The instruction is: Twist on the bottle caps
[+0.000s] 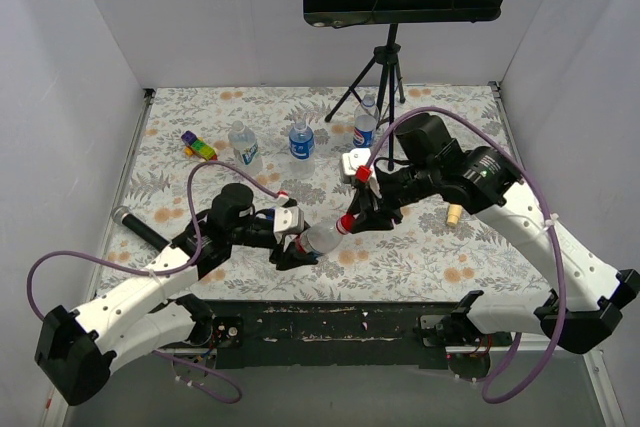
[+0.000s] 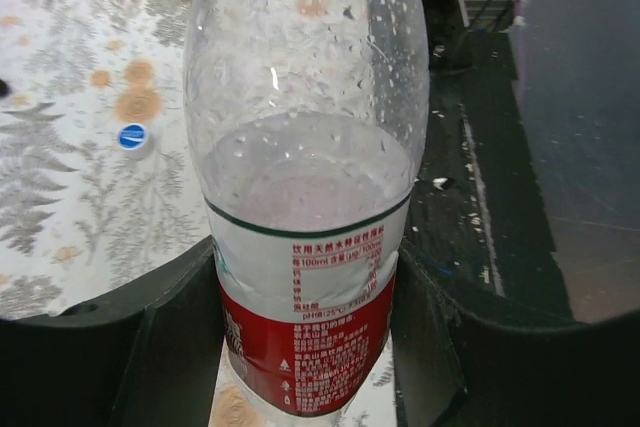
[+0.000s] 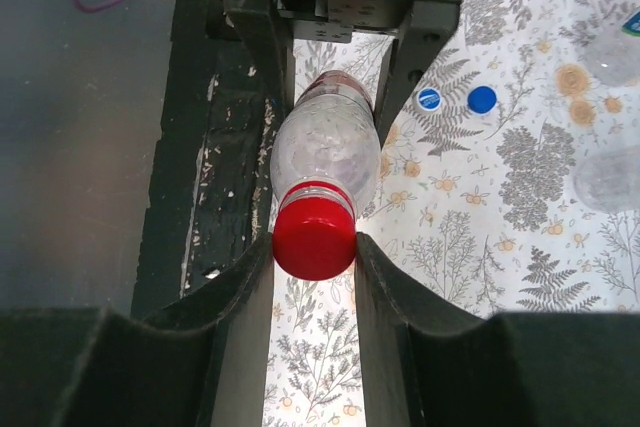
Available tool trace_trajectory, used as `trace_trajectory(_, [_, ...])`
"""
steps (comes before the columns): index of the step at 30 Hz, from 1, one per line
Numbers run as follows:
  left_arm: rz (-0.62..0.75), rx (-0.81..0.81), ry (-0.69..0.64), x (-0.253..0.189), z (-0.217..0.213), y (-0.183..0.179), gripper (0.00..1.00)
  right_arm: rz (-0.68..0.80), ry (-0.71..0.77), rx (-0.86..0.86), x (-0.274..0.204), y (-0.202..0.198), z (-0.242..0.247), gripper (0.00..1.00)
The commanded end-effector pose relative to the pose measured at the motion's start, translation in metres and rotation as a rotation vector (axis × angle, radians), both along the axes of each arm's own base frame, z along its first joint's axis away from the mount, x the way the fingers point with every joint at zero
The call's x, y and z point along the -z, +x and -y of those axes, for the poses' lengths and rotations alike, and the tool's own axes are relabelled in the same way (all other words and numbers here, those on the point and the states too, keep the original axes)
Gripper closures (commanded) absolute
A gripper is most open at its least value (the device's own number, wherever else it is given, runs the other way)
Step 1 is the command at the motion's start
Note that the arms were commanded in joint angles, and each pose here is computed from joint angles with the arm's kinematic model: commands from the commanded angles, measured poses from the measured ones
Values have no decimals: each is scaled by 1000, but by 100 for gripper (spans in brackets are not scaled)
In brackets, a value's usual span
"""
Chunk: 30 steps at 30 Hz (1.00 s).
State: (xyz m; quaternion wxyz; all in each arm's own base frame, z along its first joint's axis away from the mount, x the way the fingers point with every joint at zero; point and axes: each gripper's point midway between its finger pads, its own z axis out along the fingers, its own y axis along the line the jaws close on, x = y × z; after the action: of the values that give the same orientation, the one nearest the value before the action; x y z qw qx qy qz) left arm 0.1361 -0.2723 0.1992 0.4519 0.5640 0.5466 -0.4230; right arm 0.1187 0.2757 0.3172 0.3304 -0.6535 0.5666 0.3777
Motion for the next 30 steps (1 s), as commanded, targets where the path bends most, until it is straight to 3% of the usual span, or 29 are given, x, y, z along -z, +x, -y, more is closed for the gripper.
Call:
trace_trajectory(1, [-15,155,-62,-34,12,-16,75,-11,-59,-85,9,-11,-3,75])
trace_trajectory(10, [-28,194,-60,-46,13,-13,77,29,-116,-130,10,-10,-8,76])
trace_trajectory(23, [21,150,67,-60,9,5,78,28,-176,-190,21,-24,2,80])
trace_trajectory(30, [80,182,-65,-78,17,-1,81,31,-155,-153,21,-16,-8,81])
